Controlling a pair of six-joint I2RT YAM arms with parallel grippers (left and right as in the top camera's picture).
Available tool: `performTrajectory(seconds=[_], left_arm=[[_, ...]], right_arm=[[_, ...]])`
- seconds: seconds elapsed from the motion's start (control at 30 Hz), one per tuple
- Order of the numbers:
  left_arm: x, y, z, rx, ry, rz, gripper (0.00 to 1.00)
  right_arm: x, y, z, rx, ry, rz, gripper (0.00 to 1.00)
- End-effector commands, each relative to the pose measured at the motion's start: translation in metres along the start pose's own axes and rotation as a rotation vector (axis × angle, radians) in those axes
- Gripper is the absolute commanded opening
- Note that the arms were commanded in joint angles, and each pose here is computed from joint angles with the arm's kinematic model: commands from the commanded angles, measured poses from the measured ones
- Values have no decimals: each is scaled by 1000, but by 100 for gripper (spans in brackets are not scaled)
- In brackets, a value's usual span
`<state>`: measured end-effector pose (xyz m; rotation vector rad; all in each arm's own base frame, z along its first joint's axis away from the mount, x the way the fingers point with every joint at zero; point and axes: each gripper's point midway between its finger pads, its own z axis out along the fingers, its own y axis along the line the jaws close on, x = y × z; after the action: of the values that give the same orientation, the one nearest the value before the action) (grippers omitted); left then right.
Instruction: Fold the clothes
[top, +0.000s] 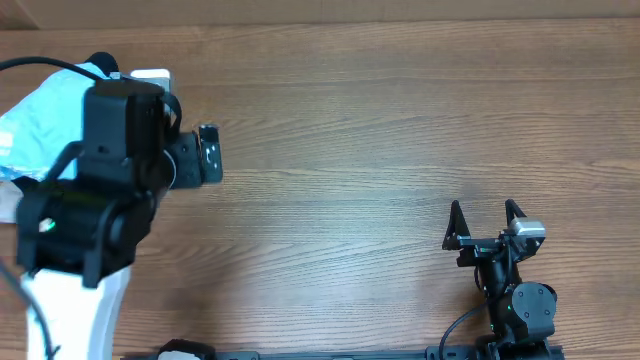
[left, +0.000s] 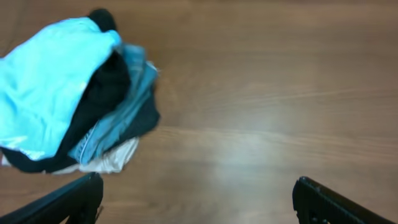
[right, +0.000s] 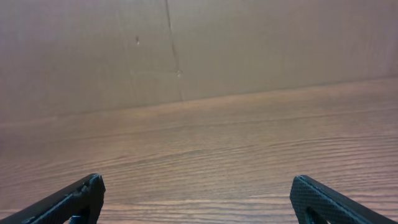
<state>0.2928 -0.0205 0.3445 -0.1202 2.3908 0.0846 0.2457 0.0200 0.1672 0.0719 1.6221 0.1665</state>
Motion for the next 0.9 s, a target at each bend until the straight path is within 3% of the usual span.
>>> performTrajectory(seconds=[0.0,0.13,0.27,0.53,0.63,0.87], left_arm=[[27,33,56,-139,7,-186,100],[51,83,65,-205,-184,-467,100],[89,103,58,-197,-325,-567,100],[153,84,80,-45,-578,-539,100],[165,76,97,-20,-640,-420,100],[170,62,109,24,-666,-318,100]], right_arm=[[0,1,0,-7,-3,-4,100],[0,1,0,-7,-3,-4,100],[0,1,0,-7,-3,-4,100],[0,1,0,-7,-3,-4,100],[0,1,0,-7,-3,-4,100],[0,1,0,-7,-3,-4,100]])
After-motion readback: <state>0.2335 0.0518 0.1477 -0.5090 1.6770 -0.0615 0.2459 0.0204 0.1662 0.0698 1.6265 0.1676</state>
